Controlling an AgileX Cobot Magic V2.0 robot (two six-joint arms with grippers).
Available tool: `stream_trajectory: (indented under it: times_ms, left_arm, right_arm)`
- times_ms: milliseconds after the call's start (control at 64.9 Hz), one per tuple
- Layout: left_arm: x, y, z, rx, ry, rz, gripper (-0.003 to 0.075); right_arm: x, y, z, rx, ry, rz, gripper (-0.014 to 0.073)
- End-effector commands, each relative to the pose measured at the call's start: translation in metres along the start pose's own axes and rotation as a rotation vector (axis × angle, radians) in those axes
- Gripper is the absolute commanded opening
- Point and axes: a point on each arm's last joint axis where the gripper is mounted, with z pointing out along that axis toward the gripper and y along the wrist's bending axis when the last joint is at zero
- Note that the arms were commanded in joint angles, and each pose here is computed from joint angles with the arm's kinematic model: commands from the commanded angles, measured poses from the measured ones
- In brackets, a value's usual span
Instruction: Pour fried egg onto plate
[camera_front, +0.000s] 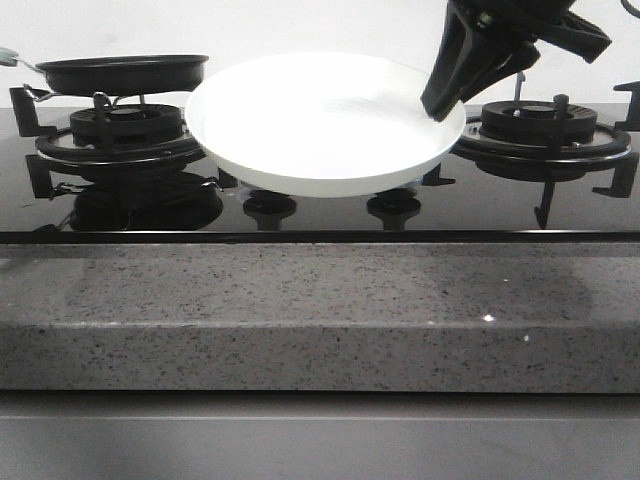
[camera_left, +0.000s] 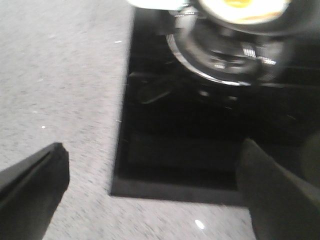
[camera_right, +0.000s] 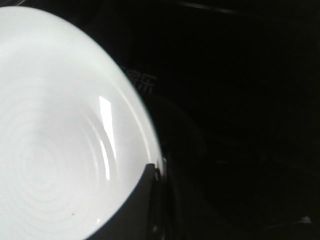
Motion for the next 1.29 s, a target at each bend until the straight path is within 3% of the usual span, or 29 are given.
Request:
stream_trajectory:
  times_ms: [0,354,616,801,1047,1278]
  left_arm:
    - [-0.026,0.009,0.005,0.040,-0.049,-0.047,0.0661]
    - [-0.067,0.046,0.071,0.476,-0.031,-0.453,0.0661]
    - [-0.078,0.052,0.125,0.731,-0.053,-0.726,0.0636]
    - [-0.077,0.061,0.155,0.800,-0.049,-0.867,0.0552]
    - [-0.083,0.063,0.173,0.882,-0.010,-0.853,0.0449]
    - [-0.087,0.058,0.178,0.878,-0.013,-0.844,0.0441]
  right_arm:
    - [-0.010,0.009,-0.022,-0.030,-0.100,-0.007,-0.0068]
    - [-0.010,0.009,-0.022,-0.030,-0.100,-0.007,-0.0068]
    - [-0.010,0.009,-0.022,-0.030,-0.100,-0.007,-0.0068]
    - [-0.010,0.009,-0.022,-0.030,-0.100,-0.007,-0.0068]
    - [-0.010,0.009,-0.022,-0.030,-0.100,-0.007,-0.0068]
    - [-0.010,0.009,-0.022,-0.030,-0.100,-0.007,-0.0068]
